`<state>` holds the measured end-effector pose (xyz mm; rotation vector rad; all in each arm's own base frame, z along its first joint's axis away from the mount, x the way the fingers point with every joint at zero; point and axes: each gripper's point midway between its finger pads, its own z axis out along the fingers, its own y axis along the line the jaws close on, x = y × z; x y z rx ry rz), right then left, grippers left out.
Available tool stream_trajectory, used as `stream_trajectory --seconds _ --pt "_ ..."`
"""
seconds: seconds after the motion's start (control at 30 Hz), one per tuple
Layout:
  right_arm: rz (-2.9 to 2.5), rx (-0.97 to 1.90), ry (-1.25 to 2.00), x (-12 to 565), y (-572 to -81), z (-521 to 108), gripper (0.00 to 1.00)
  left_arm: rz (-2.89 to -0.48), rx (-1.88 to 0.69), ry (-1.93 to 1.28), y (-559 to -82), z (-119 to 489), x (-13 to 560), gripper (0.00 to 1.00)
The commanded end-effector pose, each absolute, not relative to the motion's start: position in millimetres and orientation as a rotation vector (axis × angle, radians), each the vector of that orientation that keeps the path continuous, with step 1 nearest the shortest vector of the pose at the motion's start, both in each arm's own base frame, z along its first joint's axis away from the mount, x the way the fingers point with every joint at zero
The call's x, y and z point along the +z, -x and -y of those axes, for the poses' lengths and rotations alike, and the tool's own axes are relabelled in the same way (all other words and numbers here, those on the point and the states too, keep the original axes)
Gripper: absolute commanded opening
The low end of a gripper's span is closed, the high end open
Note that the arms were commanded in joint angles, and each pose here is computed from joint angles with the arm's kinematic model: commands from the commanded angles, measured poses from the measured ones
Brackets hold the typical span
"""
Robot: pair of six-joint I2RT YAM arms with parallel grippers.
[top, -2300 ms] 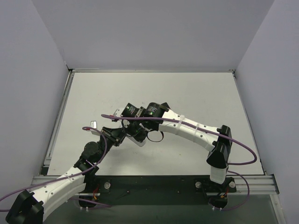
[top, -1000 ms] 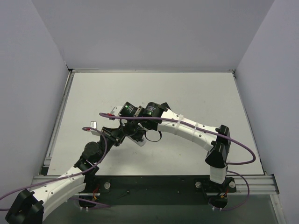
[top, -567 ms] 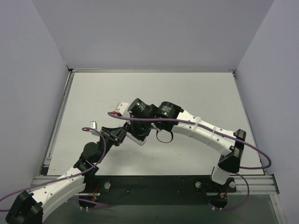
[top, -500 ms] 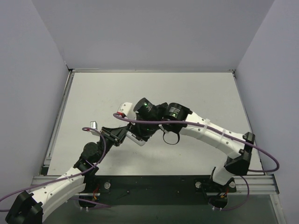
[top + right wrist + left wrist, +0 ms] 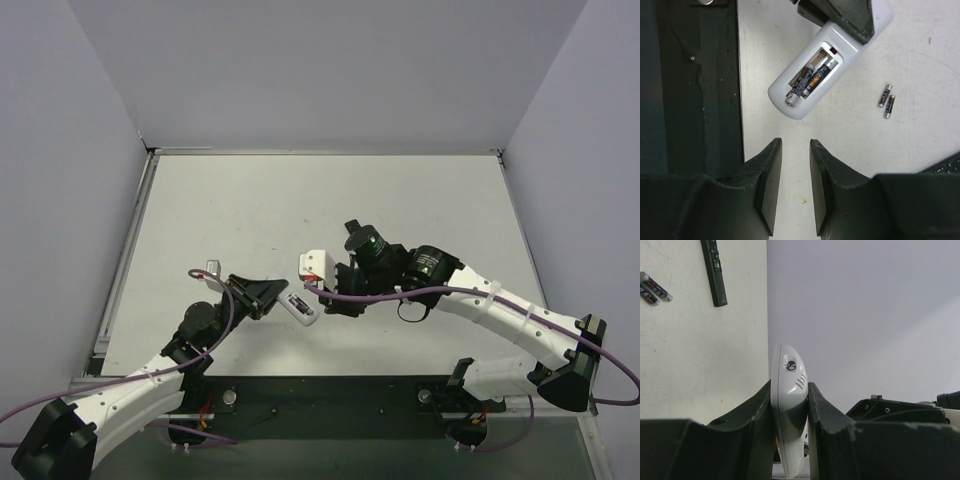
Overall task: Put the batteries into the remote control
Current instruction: Load the battery into the remote control.
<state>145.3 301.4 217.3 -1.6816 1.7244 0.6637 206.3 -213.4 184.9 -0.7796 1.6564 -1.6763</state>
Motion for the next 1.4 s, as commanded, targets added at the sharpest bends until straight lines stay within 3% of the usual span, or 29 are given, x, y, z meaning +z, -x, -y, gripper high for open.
stream_trajectory --seconds 0.0,1.37 --pt "-1.457 0.788 1.757 233 -131 -317 0.25 -1.651 -1.761 0.694 -197 223 198 0.00" --pt "-1.527 0.878 1.845 178 -129 -335 0.12 -1.628 -1.776 0.632 -198 228 214 0.00"
